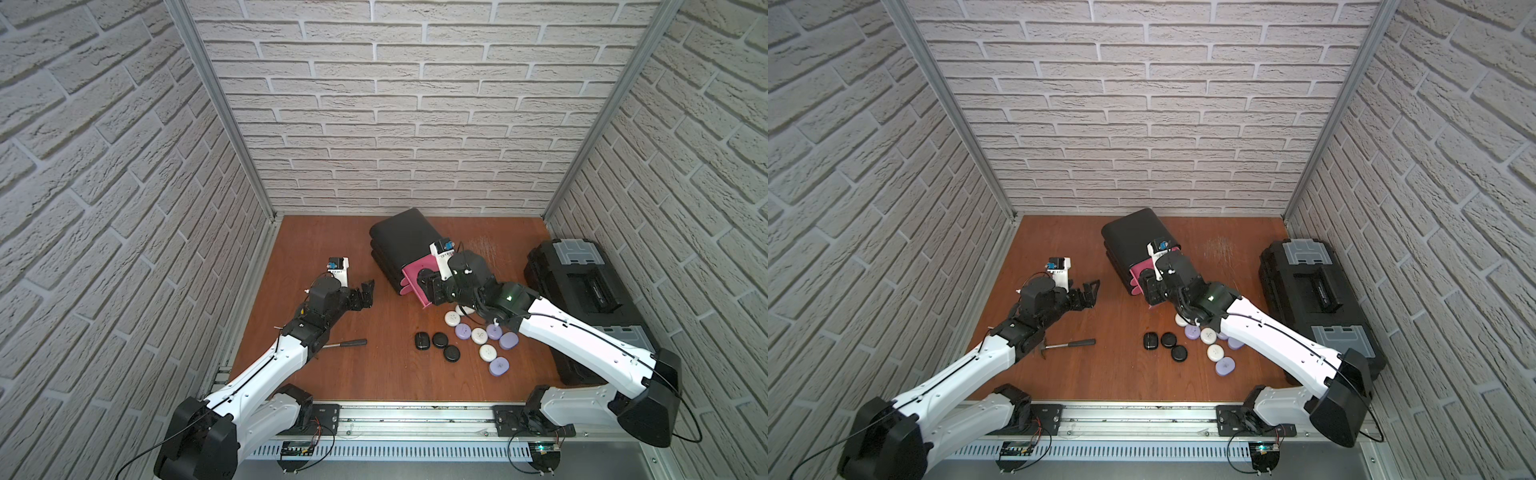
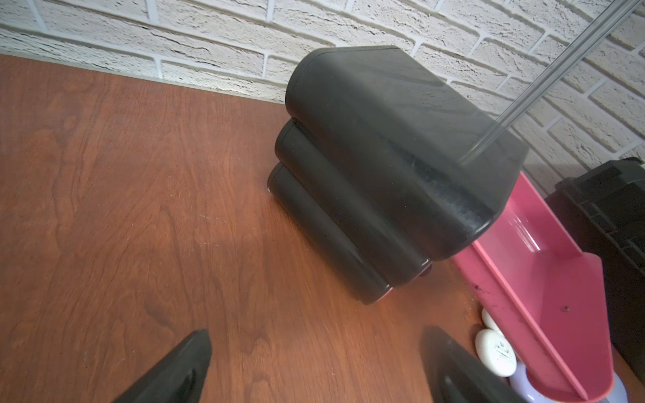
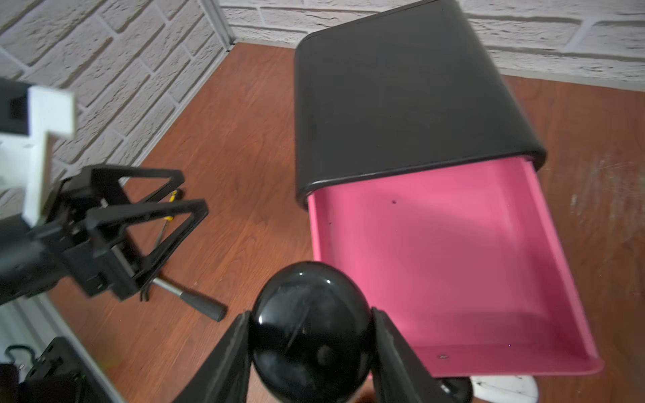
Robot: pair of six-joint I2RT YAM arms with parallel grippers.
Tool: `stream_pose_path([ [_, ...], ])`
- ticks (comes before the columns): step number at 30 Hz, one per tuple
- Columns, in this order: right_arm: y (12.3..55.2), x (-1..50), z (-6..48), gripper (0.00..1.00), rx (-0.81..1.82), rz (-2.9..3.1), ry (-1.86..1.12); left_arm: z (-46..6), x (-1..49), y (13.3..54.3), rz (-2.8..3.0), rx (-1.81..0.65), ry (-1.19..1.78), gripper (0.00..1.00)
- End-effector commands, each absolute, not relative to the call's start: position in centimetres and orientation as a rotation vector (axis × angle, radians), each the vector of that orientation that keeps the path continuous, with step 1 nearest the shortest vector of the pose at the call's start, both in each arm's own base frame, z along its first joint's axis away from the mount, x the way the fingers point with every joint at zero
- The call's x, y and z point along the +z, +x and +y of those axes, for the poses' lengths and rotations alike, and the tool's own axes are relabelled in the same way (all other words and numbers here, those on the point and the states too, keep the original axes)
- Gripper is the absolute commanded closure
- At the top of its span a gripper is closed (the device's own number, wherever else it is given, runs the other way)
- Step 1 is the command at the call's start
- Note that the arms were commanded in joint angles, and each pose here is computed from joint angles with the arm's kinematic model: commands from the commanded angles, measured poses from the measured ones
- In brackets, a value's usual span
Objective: Put the bluetooth earphones in the drawer according to color
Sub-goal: Place the bluetooth earphone in the drawer, then pick up the Bluetooth earphone from the center of the board.
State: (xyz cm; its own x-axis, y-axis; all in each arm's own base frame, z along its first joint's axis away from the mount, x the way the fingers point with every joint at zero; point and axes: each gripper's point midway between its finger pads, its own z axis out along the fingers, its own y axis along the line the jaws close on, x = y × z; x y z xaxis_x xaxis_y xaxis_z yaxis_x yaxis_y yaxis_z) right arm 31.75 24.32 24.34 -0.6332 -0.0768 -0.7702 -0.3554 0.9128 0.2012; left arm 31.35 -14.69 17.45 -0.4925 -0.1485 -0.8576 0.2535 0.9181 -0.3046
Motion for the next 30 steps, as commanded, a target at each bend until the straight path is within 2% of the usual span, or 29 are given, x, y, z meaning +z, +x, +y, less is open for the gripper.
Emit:
stream_pose_path([
  [1,33.3,22.8,23.0,0.71,0.366,2.299,-0.309,-14.6,17.9,31.3,1.998,-0.484,0.071,0.02],
  [7,36.6,20.3,21.2,0.71,0.270,2.387,-0.257,-14.4,18.2,31.2,1.988,-0.475,0.068,0.02],
  [12,37.6,18.8,20.3,0.68,0.227,2.433,-0.228,-14.3,18.4,31.1,1.983,-0.473,0.065,0.02],
  [14,37.6,18.6,20.2,0.61,0.229,2.440,-0.229,-14.3,18.5,31.1,1.981,-0.474,0.069,0.02],
  [17,37.6,18.7,19.9,0.41,0.224,2.441,-0.229,-14.3,18.4,31.0,1.984,-0.476,0.070,0.02],
  [20,37.4,19.2,19.7,0.30,0.230,2.437,-0.235,-14.2,18.4,31.1,1.989,-0.469,0.064,0.02],
  [23,36.9,20.1,19.5,0.23,0.245,2.423,-0.249,-14.0,18.3,31.0,2.001,-0.455,0.053,0.02],
  [30,34.5,22.6,19.2,0.15,0.335,2.384,-0.288,-13.8,18.3,30.8,2.045,-0.477,-0.015,0.02],
])
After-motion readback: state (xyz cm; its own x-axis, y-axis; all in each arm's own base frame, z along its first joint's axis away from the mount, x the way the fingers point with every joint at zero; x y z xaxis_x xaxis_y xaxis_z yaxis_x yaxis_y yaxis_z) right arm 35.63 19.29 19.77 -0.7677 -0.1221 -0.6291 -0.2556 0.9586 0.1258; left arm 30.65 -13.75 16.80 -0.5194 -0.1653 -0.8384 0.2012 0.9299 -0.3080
